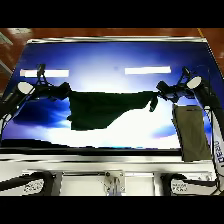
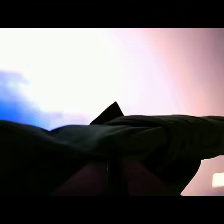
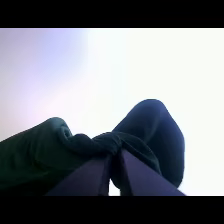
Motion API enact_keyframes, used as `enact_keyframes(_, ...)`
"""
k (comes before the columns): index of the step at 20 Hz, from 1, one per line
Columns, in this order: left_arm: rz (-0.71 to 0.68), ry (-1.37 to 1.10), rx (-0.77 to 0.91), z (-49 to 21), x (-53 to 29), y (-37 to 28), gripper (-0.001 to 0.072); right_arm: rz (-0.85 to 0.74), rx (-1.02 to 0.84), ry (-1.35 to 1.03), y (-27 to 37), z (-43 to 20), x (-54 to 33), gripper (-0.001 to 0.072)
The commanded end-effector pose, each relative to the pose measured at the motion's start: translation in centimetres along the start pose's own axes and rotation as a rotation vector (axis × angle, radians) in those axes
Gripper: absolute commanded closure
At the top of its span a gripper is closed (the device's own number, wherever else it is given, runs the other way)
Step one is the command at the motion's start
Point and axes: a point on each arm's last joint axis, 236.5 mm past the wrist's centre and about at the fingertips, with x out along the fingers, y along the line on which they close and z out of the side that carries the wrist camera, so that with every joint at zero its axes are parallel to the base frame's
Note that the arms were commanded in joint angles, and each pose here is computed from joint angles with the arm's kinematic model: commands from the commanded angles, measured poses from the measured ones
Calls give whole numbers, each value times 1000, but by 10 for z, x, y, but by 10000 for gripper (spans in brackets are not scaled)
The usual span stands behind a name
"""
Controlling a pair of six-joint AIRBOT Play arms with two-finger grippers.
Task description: Fold the shirts.
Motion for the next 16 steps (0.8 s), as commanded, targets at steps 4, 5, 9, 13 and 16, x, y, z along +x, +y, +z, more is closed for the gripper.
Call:
enact_keyframes(4, 40, 232, -50, -26, -11, 48, 41, 66, -182, 86, 21, -15, -11, 134)
enact_keyframes(5, 85, 302, -45, -33, -31, 68, 44, 76, -221, 122, 27, -25, -25, 134)
enact_keyframes(9, 192, 412, -57, -61, -86, 115, 44, 92, -311, 352, 36, -90, -44, 133)
enact_keyframes(13, 109, 524, -120, -127, -70, 107, 30, 159, -275, 454, 59, -150, 0, 50)
enact_keyframes(16, 40, 521, -176, -158, -42, 94, 25, 206, -235, 532, 79, -184, 32, 50)
